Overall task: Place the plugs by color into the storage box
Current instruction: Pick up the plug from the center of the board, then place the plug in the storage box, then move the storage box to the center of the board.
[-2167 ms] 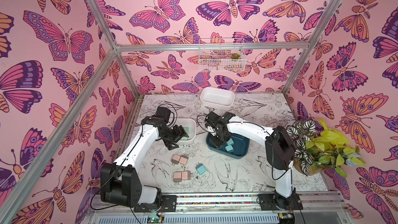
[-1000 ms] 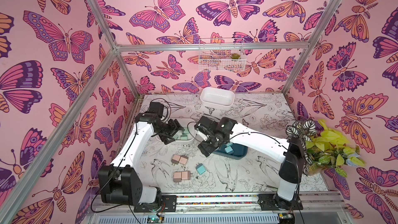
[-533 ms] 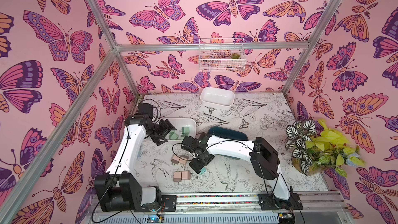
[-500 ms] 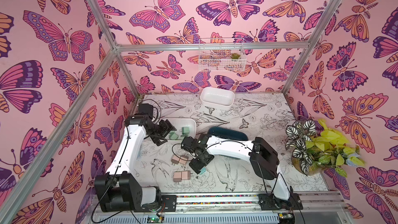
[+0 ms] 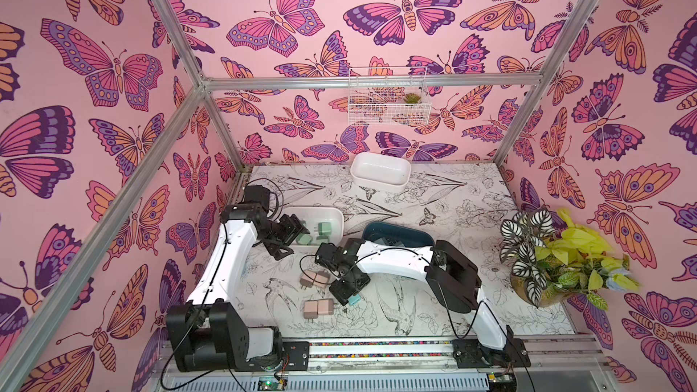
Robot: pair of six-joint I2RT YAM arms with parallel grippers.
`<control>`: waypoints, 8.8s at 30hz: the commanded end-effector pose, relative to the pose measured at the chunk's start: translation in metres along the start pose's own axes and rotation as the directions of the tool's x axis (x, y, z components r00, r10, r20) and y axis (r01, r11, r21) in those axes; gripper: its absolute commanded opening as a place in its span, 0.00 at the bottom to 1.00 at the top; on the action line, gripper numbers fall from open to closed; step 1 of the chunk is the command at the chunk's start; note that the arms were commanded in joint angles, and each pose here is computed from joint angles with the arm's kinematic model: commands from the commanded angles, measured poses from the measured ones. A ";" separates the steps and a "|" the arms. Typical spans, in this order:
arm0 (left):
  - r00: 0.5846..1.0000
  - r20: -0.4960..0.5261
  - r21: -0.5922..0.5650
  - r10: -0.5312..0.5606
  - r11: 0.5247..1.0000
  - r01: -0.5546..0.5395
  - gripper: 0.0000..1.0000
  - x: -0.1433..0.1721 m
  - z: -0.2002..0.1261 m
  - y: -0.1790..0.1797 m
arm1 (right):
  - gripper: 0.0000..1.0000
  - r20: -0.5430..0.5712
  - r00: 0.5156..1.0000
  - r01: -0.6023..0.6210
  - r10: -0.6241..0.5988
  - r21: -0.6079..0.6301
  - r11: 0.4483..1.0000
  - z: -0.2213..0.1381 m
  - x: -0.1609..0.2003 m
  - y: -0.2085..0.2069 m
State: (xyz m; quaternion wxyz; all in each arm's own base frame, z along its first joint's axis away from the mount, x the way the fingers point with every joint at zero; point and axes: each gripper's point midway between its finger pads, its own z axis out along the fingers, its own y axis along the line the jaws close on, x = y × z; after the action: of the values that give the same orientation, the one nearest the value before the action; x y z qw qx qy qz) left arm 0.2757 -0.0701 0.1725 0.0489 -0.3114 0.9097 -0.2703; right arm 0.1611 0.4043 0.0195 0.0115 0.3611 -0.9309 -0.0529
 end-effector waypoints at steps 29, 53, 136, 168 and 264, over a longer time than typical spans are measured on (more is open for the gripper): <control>1.000 -0.012 0.008 -0.009 1.000 0.009 0.80 0.000 0.001 0.000 | 0.48 0.115 0.990 -0.095 0.086 0.073 0.993 -0.123 0.004 -0.083; 1.000 -0.013 0.022 -0.018 1.000 0.019 0.80 0.001 0.000 -0.002 | 0.48 -0.005 0.912 -0.407 0.411 0.121 0.905 -0.056 0.054 -0.255; 0.998 -0.026 0.010 -0.062 0.998 0.062 0.80 0.007 0.008 0.005 | 0.59 0.093 0.987 -0.131 0.130 0.008 0.991 -0.107 0.043 -0.114; 0.998 -0.045 -0.005 -0.047 0.999 0.047 0.80 0.010 0.016 0.001 | 0.59 0.053 0.955 -0.294 0.291 0.057 0.954 -0.075 -0.020 -0.097; 0.998 0.070 0.032 0.001 0.999 -0.004 0.79 -0.007 -0.001 -0.022 | 0.66 0.156 0.845 -0.527 0.511 0.080 0.846 -0.136 0.052 -0.323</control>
State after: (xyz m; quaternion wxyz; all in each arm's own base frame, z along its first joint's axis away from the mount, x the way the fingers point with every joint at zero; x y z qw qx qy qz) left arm 0.2877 -0.0813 0.1811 0.0779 -0.3208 0.9012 -0.2807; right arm 0.3537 0.1121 0.1075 -0.0604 0.1022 -0.9929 0.0046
